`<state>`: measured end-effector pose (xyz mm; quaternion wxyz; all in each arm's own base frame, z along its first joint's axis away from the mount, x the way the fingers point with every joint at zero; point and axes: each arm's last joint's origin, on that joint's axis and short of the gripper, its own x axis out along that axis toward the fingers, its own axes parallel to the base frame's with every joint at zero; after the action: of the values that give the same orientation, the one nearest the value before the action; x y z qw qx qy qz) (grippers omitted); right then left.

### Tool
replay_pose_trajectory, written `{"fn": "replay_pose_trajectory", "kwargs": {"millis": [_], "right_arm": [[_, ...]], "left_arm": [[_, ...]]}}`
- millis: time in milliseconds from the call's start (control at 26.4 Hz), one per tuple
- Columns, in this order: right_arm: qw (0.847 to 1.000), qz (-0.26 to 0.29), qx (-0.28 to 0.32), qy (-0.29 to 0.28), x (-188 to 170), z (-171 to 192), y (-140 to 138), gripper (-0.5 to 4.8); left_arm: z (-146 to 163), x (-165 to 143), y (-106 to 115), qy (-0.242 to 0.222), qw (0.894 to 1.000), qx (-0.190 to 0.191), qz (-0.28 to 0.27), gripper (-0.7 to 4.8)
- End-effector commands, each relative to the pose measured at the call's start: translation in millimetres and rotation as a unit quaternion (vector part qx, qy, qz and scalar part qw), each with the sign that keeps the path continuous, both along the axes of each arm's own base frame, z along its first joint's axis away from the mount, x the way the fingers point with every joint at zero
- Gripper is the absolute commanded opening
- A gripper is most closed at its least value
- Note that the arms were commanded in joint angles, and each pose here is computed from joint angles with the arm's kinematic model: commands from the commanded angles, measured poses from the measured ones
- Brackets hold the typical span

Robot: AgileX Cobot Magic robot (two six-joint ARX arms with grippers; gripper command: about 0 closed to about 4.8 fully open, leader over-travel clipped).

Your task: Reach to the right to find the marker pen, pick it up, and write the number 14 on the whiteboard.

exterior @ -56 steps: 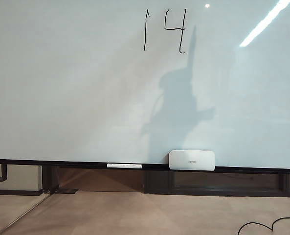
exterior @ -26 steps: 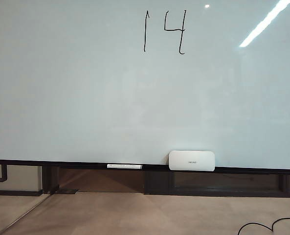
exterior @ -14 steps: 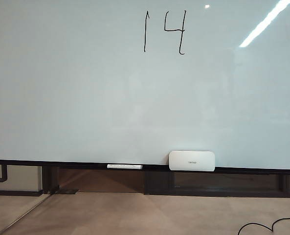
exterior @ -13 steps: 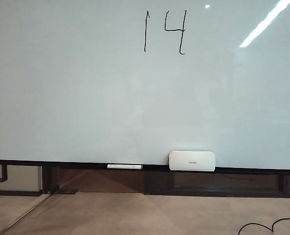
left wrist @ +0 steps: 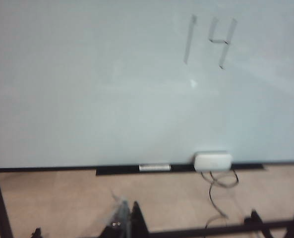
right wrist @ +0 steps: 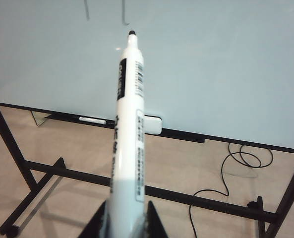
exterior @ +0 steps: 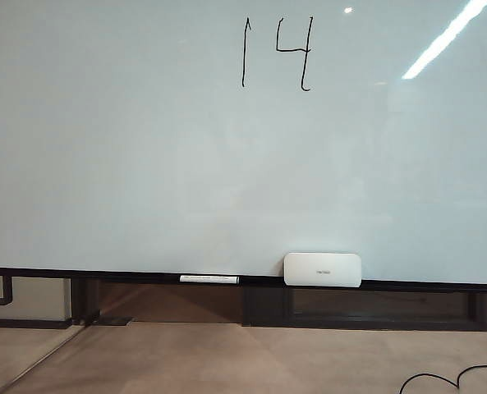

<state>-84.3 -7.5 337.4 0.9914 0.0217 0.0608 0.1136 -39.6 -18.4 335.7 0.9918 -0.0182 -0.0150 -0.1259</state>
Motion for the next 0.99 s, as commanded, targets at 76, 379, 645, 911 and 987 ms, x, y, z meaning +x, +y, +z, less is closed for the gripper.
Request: {"fn": "replay_pose_trajectory", "kwargs": {"millis": [76, 379, 645, 911, 987], "right_arm": [[0.999, -0.003, 0.01, -0.045, 21, 3, 2, -0.01], [0.998, 0.005, 0.017, -0.064, 73, -19, 9, -0.01], [0.997, 0.019, 0.044, -0.06, 109, -47, 15, -0.01], [0.996, 0.026, 0.053, -0.065, 134, -74, 18, -0.01], [0.996, 0.026, 0.053, -0.06, 138, -79, 19, -0.01]], "left_arm": [[-4, 28, 3, -0.058, 0.998, -0.007, -0.014, -0.06], [-25, 62, 10, -0.088, 0.996, -0.013, -0.002, -0.06], [-42, 75, 16, -0.056, 0.996, -0.057, 0.046, -0.06], [-58, 87, 18, -0.036, 0.994, -0.08, 0.06, -0.06], [-67, 92, 19, -0.016, 0.993, -0.097, 0.06, -0.06]]}}
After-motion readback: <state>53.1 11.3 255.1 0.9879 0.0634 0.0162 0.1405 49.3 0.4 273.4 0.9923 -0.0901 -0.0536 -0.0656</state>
